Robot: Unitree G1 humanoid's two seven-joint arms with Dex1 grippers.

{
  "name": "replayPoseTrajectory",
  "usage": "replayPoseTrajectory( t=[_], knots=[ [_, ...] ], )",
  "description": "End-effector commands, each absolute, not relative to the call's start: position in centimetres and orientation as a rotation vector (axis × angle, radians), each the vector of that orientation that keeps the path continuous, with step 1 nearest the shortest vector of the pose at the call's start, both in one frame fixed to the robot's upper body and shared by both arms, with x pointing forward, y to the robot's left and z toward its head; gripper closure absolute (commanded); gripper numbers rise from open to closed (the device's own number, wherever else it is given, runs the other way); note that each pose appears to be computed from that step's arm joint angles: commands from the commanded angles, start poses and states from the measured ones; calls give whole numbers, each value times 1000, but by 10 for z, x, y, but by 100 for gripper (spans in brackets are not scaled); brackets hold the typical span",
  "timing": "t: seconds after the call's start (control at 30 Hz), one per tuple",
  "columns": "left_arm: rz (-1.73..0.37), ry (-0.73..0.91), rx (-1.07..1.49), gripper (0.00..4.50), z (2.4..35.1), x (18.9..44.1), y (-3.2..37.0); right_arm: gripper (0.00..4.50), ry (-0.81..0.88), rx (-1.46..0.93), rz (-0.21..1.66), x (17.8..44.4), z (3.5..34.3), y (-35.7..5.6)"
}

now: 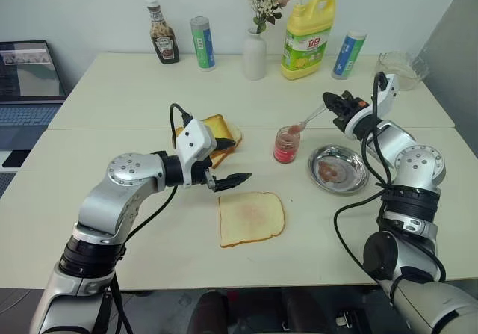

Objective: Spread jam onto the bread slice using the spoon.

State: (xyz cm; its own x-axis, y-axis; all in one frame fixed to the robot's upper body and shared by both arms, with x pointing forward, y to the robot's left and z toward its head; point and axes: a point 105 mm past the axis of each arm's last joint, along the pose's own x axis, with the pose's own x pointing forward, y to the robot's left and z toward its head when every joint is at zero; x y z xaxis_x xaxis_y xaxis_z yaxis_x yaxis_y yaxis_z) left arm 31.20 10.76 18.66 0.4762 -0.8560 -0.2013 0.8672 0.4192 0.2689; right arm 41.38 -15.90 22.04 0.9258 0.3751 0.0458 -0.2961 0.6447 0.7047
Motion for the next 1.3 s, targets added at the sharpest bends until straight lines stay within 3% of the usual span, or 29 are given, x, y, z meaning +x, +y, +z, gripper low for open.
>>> replayPoseTrajectory(
  t=[0.03, 0.27, 0.43, 0.63, 0.87, 1.0, 1.13, 1.3],
  knots=[
    [-1075, -19, 353, 0, 200, 312, 107, 444, 47, 812, 402, 408, 237, -162],
    [-1088, -20, 344, 0, 199, 313, 104, 444, 57, 877, 403, 407, 236, -160],
    [-1093, -18, 345, 0, 198, 312, 106, 444, 28, 874, 491, 398, 251, -149],
    [-1090, -5, 353, 0, 197, 305, 119, 444, 20, 824, 638, 373, 267, -128],
    [-1060, 25, 411, 0, 189, 285, 142, 444, 59, 779, 756, 344, 265, -100],
    [-1039, 57, 404, 0, 182, 255, 159, 444, 104, 584, 867, 319, 250, -69],
    [-1055, 121, 405, 0, 166, 235, 165, 444, 129, 474, 907, 311, 232, -54],
    [-1052, 149, 428, 0, 149, 229, 169, 444, 96, 290, 959, 305, 212, -37]
  ],
)
